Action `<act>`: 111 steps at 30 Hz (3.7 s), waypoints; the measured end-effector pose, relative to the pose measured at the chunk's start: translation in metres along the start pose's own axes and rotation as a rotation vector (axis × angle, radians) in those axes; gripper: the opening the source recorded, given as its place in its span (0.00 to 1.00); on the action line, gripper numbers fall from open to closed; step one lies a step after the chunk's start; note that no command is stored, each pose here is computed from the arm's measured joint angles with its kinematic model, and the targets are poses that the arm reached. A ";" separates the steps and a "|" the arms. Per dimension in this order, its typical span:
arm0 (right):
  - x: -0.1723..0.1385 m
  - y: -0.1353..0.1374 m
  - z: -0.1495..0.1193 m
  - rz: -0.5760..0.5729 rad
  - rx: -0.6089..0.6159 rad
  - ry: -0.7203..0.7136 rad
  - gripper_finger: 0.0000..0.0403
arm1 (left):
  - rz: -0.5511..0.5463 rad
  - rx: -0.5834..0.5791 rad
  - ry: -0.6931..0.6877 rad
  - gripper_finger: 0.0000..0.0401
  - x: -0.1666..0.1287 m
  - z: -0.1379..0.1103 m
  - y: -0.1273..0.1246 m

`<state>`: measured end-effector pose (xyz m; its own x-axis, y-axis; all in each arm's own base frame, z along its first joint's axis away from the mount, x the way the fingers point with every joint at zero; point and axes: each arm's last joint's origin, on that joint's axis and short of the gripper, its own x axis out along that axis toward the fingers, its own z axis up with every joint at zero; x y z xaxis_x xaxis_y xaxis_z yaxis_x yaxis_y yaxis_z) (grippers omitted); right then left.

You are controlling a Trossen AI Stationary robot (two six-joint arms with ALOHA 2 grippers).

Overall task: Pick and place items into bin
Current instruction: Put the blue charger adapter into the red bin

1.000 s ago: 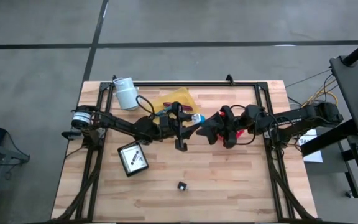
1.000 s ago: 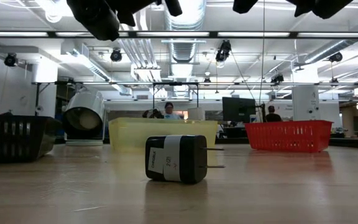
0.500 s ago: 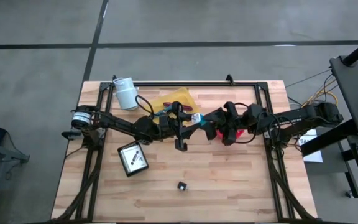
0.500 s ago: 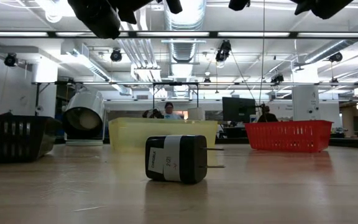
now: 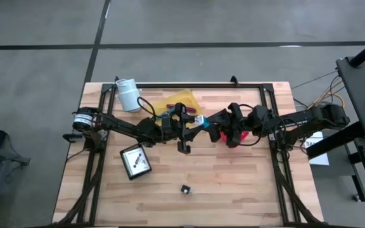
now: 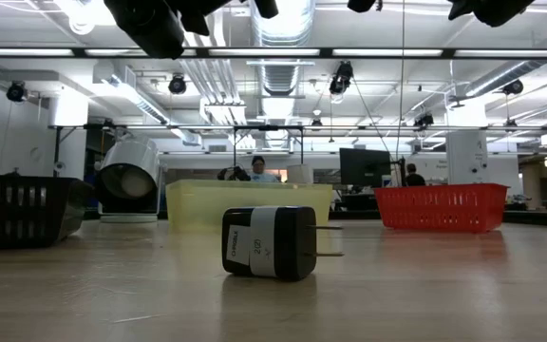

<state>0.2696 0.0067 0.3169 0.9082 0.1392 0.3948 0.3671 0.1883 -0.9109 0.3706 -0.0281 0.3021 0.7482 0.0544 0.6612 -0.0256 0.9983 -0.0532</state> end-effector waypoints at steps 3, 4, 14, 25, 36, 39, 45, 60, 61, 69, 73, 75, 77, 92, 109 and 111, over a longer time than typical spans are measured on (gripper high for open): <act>0.000 0.000 0.000 0.000 0.000 -0.001 0.56 | -0.001 -0.002 -0.007 0.32 0.002 0.001 0.000; 0.000 0.000 0.000 0.001 0.000 0.001 0.56 | -0.003 -0.002 -0.009 0.32 0.002 0.002 0.000; 0.002 0.000 -0.001 0.027 0.005 0.009 0.56 | -0.013 -0.001 0.002 0.32 0.004 0.001 -0.001; 0.002 0.000 -0.001 0.023 0.026 0.007 0.53 | -0.009 0.000 0.004 0.32 0.004 0.001 -0.001; 0.002 -0.001 0.000 0.016 0.051 0.002 0.38 | -0.003 -0.005 -0.001 0.32 0.004 0.002 0.000; 0.002 -0.001 0.000 0.013 0.052 0.002 0.37 | -0.002 -0.005 0.002 0.32 0.004 0.002 0.000; 0.002 -0.001 0.000 0.011 0.055 0.005 0.37 | 0.015 -0.003 0.010 0.32 0.003 0.000 0.001; 0.002 -0.001 -0.001 0.004 0.080 0.035 0.36 | 0.018 0.014 0.079 0.55 0.001 -0.008 0.001; 0.001 -0.001 -0.001 0.000 0.077 0.041 0.36 | 0.018 0.014 0.081 0.56 0.001 -0.008 0.001; -0.003 -0.010 -0.004 -0.041 0.069 0.186 0.36 | 0.016 0.016 0.123 0.57 -0.011 -0.015 0.002; -0.005 -0.011 -0.005 -0.034 0.105 0.247 0.36 | 0.013 0.015 0.143 0.57 -0.017 -0.017 0.002; -0.006 -0.012 -0.006 -0.025 0.119 0.291 0.36 | 0.012 0.010 0.152 0.57 -0.021 -0.017 0.002; -0.008 -0.012 -0.006 0.001 0.132 0.311 0.36 | 0.015 -0.031 0.166 0.57 -0.027 -0.015 0.002; -0.028 -0.020 -0.007 0.052 0.357 0.533 0.36 | 0.022 -0.101 0.267 0.57 -0.087 0.006 0.010; -0.047 -0.008 -0.014 0.077 0.598 0.863 0.36 | -0.006 0.048 0.397 0.57 -0.122 -0.007 0.012; -0.049 -0.004 -0.015 0.089 0.650 0.894 0.36 | -0.010 0.071 0.399 0.57 -0.122 -0.007 0.012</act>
<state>0.2266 -0.0150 0.2993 0.8402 -0.5247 -0.1367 0.3556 0.7235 -0.5917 0.2835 -0.0230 0.2157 0.9468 0.0455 0.3187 -0.0524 0.9985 0.0131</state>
